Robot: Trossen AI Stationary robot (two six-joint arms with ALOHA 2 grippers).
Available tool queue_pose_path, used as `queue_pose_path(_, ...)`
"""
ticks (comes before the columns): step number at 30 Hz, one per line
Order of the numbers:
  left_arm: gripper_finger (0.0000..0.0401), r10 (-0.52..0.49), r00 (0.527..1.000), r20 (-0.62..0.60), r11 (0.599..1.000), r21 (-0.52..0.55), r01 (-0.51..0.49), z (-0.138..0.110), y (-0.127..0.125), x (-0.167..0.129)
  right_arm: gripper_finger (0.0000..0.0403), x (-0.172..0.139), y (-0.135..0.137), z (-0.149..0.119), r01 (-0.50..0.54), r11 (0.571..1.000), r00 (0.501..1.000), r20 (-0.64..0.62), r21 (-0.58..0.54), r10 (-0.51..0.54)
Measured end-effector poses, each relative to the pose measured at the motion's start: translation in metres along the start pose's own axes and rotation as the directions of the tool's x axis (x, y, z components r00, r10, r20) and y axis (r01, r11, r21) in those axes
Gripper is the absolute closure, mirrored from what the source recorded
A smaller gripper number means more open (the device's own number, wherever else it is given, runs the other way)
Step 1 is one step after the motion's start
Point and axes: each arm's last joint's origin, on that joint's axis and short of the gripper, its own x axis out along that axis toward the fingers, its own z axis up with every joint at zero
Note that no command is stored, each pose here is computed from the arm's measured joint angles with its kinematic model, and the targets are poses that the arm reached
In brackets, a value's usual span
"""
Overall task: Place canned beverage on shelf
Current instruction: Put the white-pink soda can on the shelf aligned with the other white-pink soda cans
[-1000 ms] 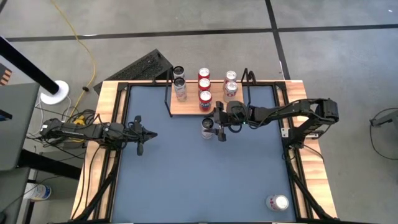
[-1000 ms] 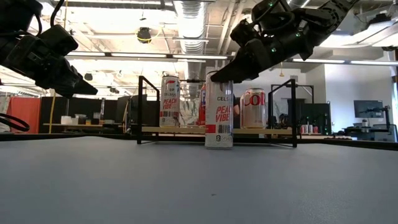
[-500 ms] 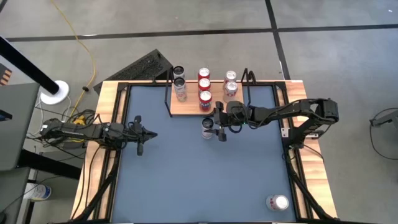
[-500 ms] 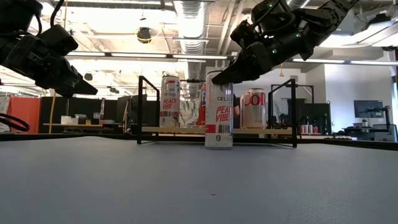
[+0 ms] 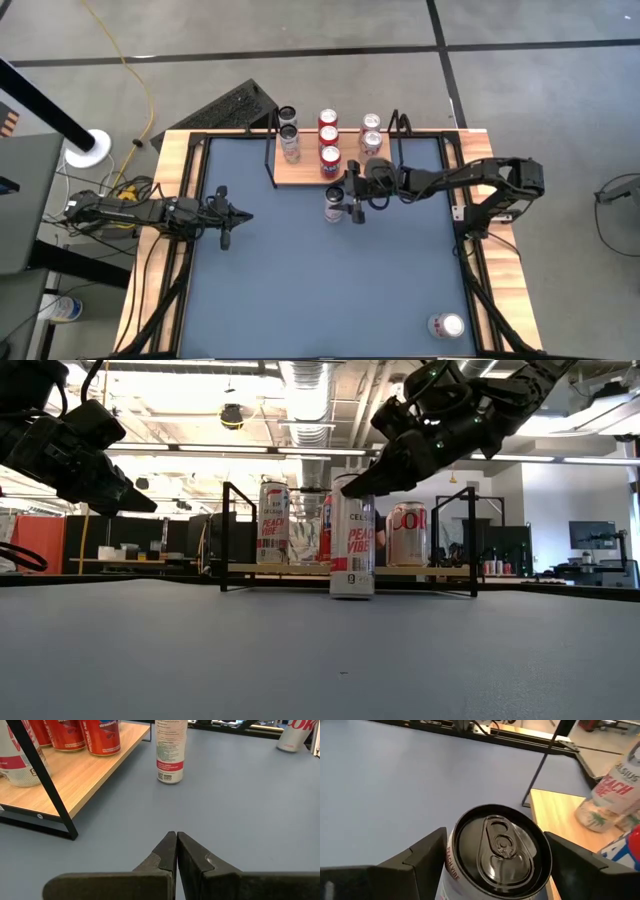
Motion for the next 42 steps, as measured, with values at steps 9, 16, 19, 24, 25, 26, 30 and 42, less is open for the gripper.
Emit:
queue_pose_path(9,0.0401,0.0,1.0,0.0,1.0,0.0,0.0,0.0,0.0,0.0,0.0094,-0.003,-0.012,-0.004,-0.051,0.997,0.999,0.012,0.049,0.05)
queue_pose_path(16,0.0401,0.0,1.0,0.0,1.0,0.0,0.0,0.0,0.0,0.0,0.0106,-0.003,-0.01,-0.007,-0.131,0.991,0.991,0.001,0.037,0.131)
queue_pose_path(19,0.0401,0.0,1.0,0.0,1.0,0.0,0.0,0.0,0.0,0.0,0.0107,-0.003,-0.009,-0.008,-0.153,0.988,0.988,-0.001,0.032,0.153)
queue_pose_path(24,0.0401,0.0,1.0,0.0,1.0,0.0,0.0,0.0,0.0,0.0,0.0107,-0.003,-0.009,-0.007,-0.15,0.988,0.989,0.006,0.035,0.15)
queue_pose_path(25,0.0401,0.0,1.0,0.0,1.0,0.0,0.0,0.0,0.0,0.0,0.0107,-0.003,-0.01,-0.006,-0.147,0.989,0.989,0.01,0.035,0.146)
queue_pose_path(26,0.0401,0.0,1.0,0.0,1.0,0.0,0.0,0.0,0.0,0.0,0.0107,-0.003,-0.01,-0.006,-0.145,0.989,0.989,0.015,0.035,0.145)
queue_pose_path(30,0.0401,0.0,1.0,0.0,1.0,0.0,0.0,0.0,0.0,0.0,0.0102,-0.004,-0.01,-0.005,-0.137,0.99,0.99,0.018,0.044,0.137)
queue_pose_path(42,0.0401,0.0,1.0,0.0,1.0,0.0,0.0,0.0,0.0,0.0,0.0011,-0.008,-0.013,-0.003,-0.087,0.994,0.996,0.006,0.062,0.087)
